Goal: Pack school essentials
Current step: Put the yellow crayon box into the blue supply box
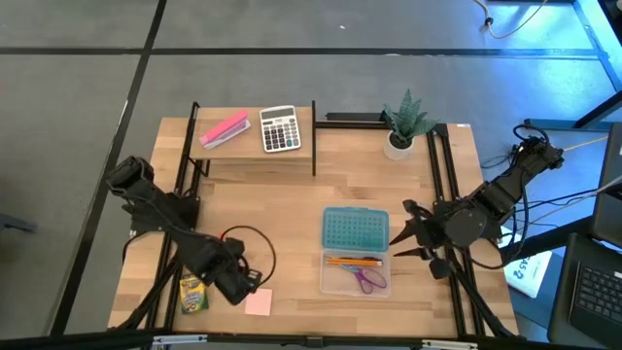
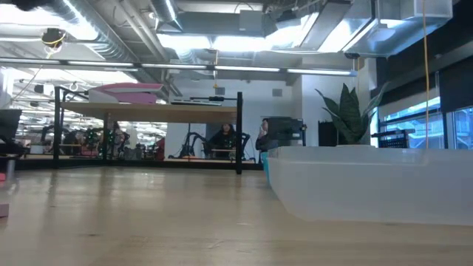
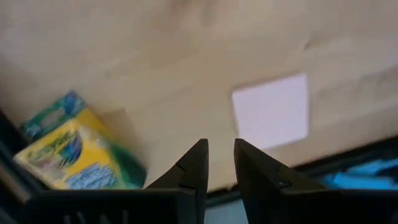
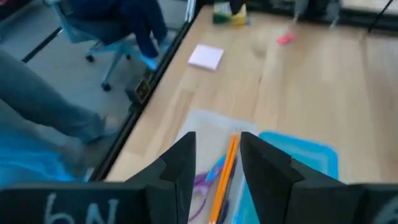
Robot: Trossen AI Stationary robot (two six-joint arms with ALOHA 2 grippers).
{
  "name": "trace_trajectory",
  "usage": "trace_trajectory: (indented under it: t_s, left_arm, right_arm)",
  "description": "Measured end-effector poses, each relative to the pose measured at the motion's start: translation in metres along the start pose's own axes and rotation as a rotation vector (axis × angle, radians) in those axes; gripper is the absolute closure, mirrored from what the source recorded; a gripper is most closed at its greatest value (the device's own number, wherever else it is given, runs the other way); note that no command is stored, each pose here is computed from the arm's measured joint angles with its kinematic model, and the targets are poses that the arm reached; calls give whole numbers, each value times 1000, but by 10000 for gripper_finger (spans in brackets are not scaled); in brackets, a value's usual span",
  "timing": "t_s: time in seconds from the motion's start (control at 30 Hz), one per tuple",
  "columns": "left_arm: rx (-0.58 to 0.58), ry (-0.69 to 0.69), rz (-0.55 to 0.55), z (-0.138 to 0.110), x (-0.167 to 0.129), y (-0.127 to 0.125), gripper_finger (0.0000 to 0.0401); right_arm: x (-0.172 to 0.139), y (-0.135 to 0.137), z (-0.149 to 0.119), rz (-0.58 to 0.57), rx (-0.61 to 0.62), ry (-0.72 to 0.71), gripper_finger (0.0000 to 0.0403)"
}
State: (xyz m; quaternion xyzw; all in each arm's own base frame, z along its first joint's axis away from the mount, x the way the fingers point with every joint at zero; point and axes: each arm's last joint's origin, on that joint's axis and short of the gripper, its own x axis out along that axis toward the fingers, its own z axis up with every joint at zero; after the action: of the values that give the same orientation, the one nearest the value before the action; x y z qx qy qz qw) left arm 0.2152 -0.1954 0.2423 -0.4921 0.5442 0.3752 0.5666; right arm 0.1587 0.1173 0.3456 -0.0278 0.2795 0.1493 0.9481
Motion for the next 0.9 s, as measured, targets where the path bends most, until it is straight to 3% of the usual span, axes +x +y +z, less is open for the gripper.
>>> trace_trajectory:
  t_s: [0.23,0.4,0.73,0.9]
  left_arm:
    - [183,32,26,-22,1,13,332]
    - [325,37,54,-36,8,29,332]
    - [405,100,155,-46,27,54,332]
    - [425,155,154,-49,40,61,332]
  right_arm:
    - [1,-10,2,-170,12,-36,274]
    - [2,-17,3,-216,34,-38,274]
    - [4,-28,5,-265,86,-38,274]
    - [5,-34,5,-291,101,-37,274]
